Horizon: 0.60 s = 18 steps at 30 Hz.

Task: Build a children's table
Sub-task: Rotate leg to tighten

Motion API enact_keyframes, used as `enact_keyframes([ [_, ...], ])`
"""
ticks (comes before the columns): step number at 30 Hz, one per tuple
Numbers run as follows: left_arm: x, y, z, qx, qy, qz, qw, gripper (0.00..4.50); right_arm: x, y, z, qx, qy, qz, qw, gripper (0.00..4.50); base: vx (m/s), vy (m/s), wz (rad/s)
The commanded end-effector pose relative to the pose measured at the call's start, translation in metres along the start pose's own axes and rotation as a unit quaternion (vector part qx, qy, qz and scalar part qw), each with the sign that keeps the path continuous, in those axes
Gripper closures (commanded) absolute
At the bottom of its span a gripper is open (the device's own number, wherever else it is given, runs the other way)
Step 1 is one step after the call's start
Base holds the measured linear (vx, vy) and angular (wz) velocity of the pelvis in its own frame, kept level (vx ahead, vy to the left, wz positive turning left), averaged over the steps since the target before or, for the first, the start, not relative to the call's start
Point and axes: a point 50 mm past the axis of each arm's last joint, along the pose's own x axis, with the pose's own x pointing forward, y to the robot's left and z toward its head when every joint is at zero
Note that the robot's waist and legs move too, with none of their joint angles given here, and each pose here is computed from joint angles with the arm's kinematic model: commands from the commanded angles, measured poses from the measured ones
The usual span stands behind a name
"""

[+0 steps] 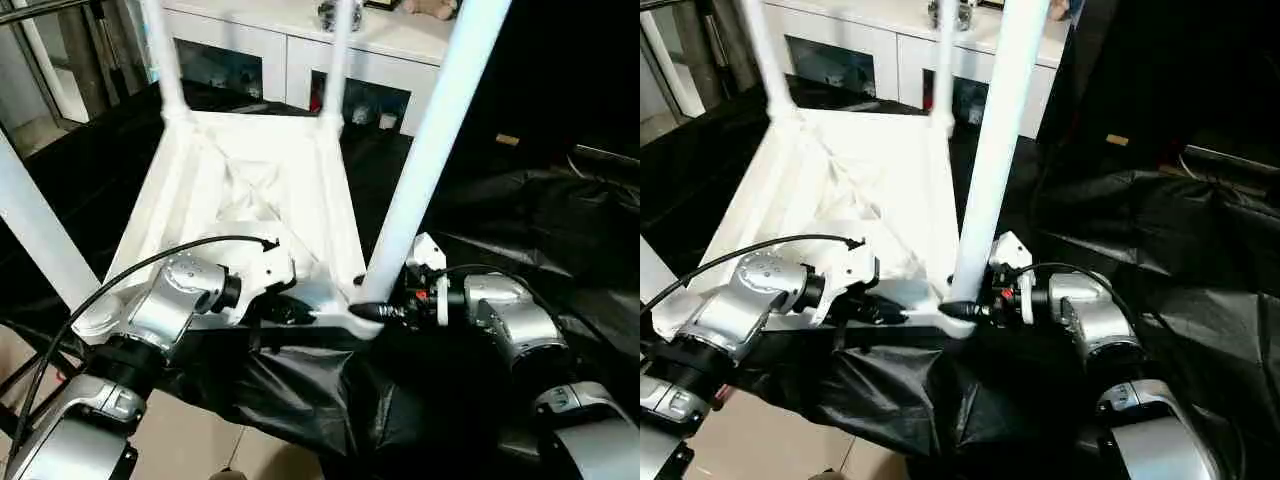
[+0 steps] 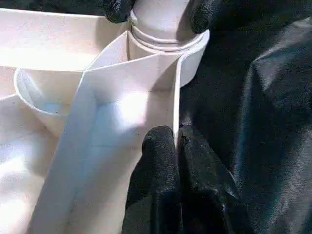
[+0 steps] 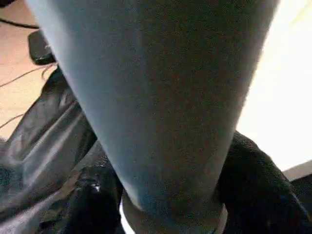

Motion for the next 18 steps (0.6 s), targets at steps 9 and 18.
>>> enact_keyframes([
  [9, 0.01, 0.003, -0.002, -0.021, -0.012, 0.031, 0.999, 4.5, 0.011, 0.014, -0.015, 0.033, 0.016, 0.039, 0.999, 2.28, 0.0, 0.0, 0.0],
  [18, 0.041, 0.025, 0.019, -0.079, -0.038, 0.18, 0.98, 4.5, 0.045, -0.005, -0.033, 0.118, -0.003, -0.251, 0.961, 2.45, 0.0, 0.0, 0.0],
])
